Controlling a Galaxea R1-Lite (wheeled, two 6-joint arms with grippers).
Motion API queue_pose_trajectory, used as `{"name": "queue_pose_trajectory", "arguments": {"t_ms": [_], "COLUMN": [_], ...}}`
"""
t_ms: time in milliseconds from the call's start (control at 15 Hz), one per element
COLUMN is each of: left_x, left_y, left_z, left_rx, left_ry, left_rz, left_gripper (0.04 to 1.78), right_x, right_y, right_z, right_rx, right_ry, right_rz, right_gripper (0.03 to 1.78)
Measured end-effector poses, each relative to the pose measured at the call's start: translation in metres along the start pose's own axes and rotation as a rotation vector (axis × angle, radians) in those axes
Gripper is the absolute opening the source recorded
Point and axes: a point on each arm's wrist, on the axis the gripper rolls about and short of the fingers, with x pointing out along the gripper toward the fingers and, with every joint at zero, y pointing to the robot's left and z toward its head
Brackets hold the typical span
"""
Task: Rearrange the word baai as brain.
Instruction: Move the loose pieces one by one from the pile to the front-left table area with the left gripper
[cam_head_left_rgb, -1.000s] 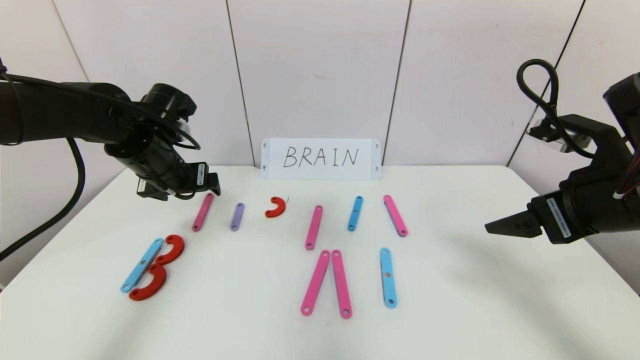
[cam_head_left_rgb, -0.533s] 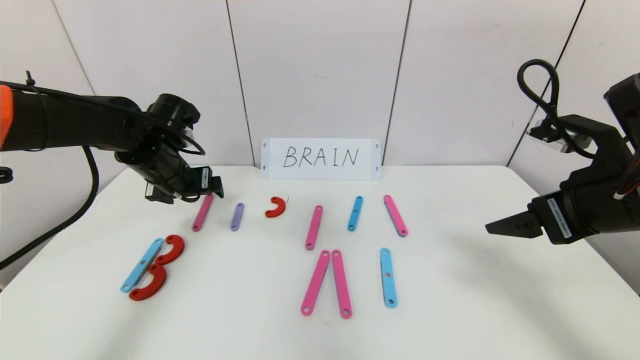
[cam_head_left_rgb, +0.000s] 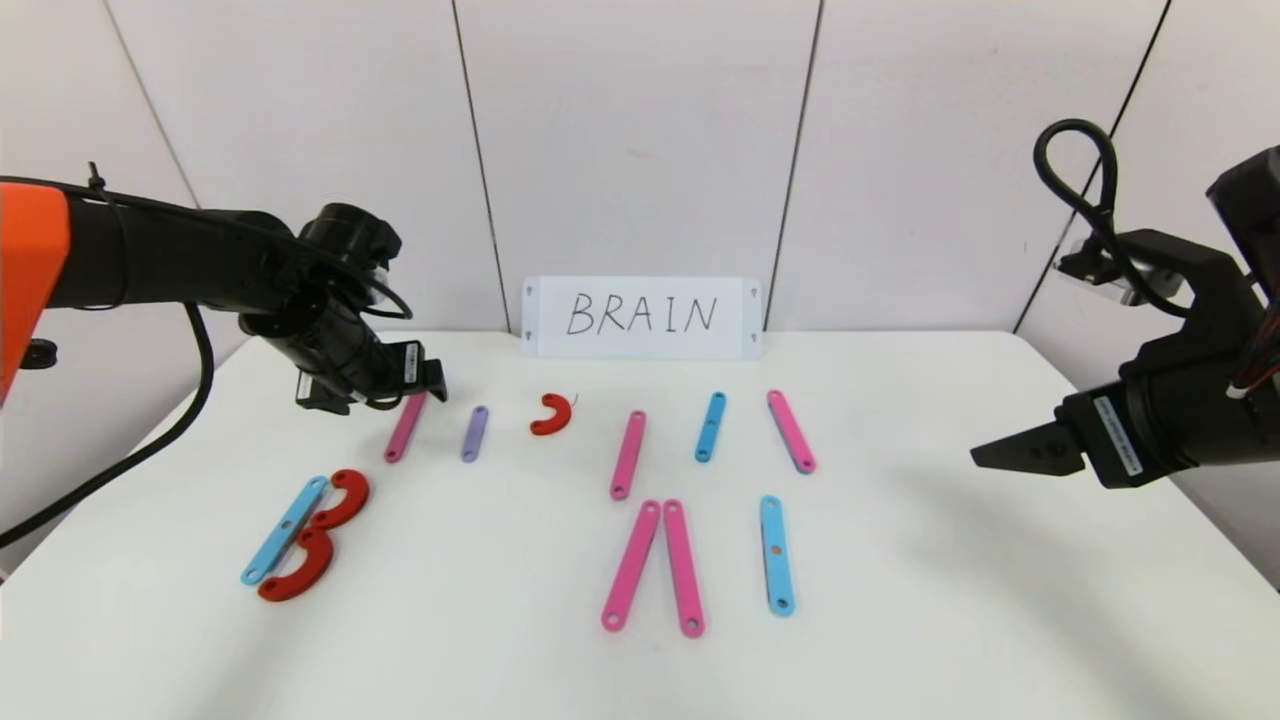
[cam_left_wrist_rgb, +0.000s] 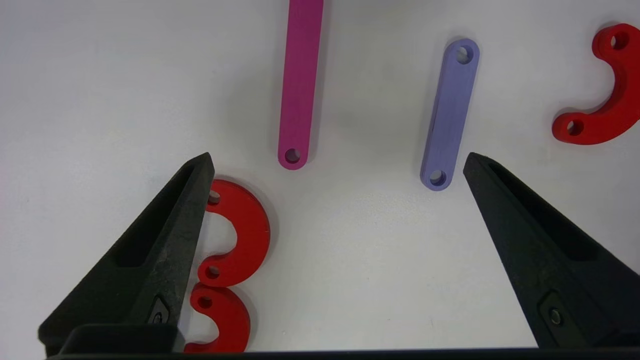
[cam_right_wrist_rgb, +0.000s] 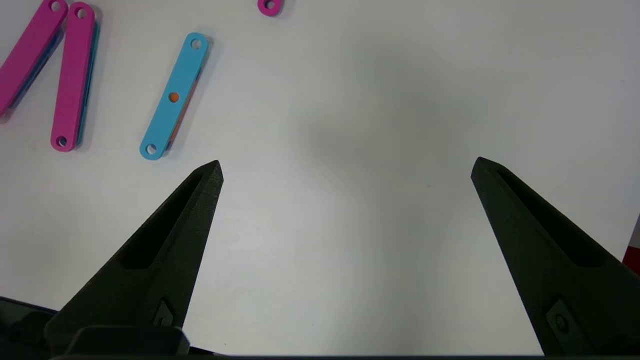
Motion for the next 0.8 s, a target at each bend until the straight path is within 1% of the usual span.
{"name": "queue_pose_trajectory", "arguments": {"t_ms": [800], "left_x": [0.025], "left_y": [0.012], "left_z": [0.000], "left_rx": [-0.021], "left_ry": [0.042], "left_rz": [0.030], "left_gripper": [1.75], "right_x": [0.001], "right_y": [0.000], "right_z": [0.000], "right_rx": [-0.001], "right_ry": [0.003], "right_rz": [0.001], "right_gripper": [1.74]}}
